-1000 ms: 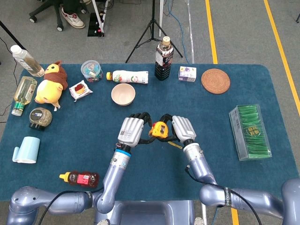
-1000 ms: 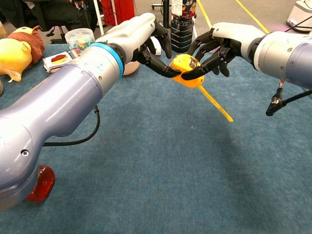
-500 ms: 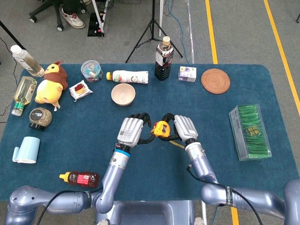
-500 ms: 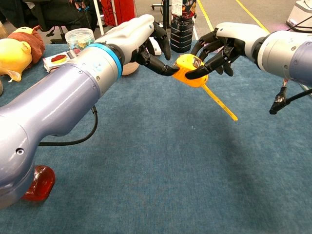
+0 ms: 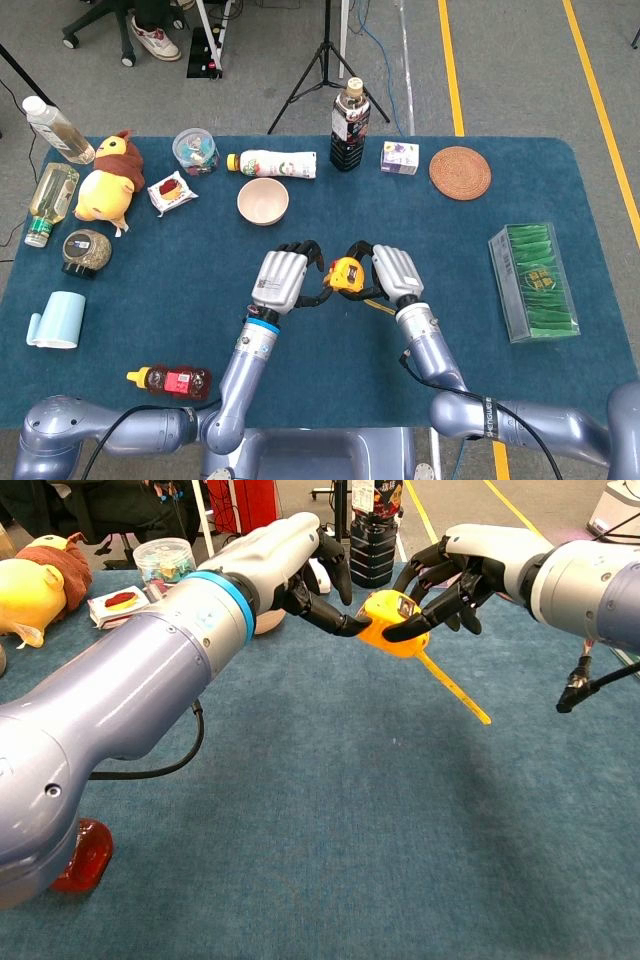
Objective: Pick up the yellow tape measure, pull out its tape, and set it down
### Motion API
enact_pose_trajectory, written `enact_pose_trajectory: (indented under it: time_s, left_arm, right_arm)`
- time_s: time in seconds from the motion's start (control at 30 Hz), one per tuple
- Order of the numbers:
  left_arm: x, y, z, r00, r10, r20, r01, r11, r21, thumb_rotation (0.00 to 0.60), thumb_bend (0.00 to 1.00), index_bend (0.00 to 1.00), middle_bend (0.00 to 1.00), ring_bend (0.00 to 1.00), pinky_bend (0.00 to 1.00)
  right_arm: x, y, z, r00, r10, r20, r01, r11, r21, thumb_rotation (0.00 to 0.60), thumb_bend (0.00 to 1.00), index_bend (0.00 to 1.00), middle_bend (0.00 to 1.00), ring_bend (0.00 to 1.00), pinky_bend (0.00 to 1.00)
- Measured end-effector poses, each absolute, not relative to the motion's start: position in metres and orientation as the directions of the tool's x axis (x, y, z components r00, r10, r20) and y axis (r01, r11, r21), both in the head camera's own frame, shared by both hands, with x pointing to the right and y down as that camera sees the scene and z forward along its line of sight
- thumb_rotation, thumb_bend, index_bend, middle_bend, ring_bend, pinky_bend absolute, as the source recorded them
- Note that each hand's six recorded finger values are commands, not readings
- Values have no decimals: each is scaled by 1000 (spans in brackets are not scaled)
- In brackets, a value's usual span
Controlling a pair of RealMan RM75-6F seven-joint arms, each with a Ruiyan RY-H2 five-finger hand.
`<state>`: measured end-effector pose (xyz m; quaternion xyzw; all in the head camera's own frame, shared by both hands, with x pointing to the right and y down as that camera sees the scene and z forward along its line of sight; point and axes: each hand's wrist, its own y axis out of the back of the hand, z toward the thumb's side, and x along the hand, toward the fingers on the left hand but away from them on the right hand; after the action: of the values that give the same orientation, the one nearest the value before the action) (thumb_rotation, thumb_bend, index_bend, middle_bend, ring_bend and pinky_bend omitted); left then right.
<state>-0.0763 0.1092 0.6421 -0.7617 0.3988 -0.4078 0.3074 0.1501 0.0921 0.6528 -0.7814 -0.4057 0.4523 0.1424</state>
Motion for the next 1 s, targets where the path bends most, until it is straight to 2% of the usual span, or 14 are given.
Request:
enact_pose_trajectory:
  time_s: [0.27, 1.0]
  left_arm:
    - [-75, 110, 641, 359, -853, 379, -362, -501, -786, 500, 485, 485, 323, 317, 333]
    - [-77, 109, 637, 370, -849, 379, -370, -508, -778, 509, 500, 495, 329, 317, 333]
  right_arm:
    - [152, 91, 651, 258, 767, -588, 508, -625, -593, 525, 315, 673, 646, 736, 754]
    - [161, 86, 652, 239, 772, -589, 514, -615, -598, 524, 315, 673, 646, 737, 757]
